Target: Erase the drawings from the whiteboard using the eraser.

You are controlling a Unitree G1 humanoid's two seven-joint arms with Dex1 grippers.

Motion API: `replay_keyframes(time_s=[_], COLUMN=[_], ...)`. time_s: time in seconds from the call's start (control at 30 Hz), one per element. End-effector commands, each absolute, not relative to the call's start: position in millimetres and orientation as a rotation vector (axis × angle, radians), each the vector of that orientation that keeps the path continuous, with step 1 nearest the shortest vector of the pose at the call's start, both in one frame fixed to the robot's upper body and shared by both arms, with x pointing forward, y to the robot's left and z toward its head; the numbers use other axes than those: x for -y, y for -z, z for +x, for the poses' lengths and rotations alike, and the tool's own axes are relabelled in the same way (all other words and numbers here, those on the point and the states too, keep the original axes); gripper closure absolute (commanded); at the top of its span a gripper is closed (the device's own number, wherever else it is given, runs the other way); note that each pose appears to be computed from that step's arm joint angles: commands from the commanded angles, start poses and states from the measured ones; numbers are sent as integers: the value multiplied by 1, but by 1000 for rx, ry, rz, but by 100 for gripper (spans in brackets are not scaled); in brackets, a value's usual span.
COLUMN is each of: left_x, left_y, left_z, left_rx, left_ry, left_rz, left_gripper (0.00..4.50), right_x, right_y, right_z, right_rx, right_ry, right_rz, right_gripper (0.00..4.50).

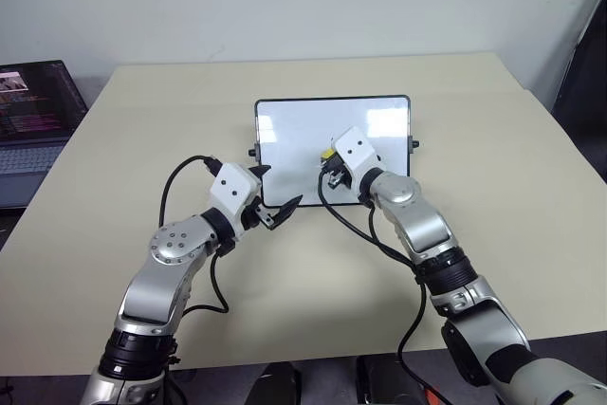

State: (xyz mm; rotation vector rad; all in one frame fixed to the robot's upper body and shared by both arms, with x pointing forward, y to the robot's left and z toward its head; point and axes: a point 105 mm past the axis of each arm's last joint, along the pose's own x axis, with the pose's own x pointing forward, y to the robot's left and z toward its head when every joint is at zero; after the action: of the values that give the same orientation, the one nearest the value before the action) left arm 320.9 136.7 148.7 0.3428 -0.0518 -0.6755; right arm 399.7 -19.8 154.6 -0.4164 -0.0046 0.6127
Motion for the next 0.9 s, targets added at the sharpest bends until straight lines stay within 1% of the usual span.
replay_keyframes(time_s=[0.03, 0.27, 0.47, 0.67, 0.8, 0.9], left_x=[-136, -135, -135, -136, -136, -135], left_y=[-166, -165, -165, -165, -165, -166], left_z=[321, 321, 320, 320, 321, 321], left_rx=[117, 118, 116, 115, 115, 118], left_ry=[671, 673, 671, 673, 675, 679], left_rz=[362, 361, 362, 365, 367, 369], left_gripper=[0, 0, 0, 0, 0, 0], right_x=[24, 25, 24, 23, 20, 19], right_y=[-181, -211, -216, -203, -186, -167], right_z=[410, 426, 430, 424, 416, 407], right_rx=[79, 153, 170, 147, 114, 69], right_ry=[-559, -521, -512, -533, -560, -589], right_rz=[-423, -404, -396, -403, -413, -434], right_gripper=[351, 351, 351, 351, 351, 351])
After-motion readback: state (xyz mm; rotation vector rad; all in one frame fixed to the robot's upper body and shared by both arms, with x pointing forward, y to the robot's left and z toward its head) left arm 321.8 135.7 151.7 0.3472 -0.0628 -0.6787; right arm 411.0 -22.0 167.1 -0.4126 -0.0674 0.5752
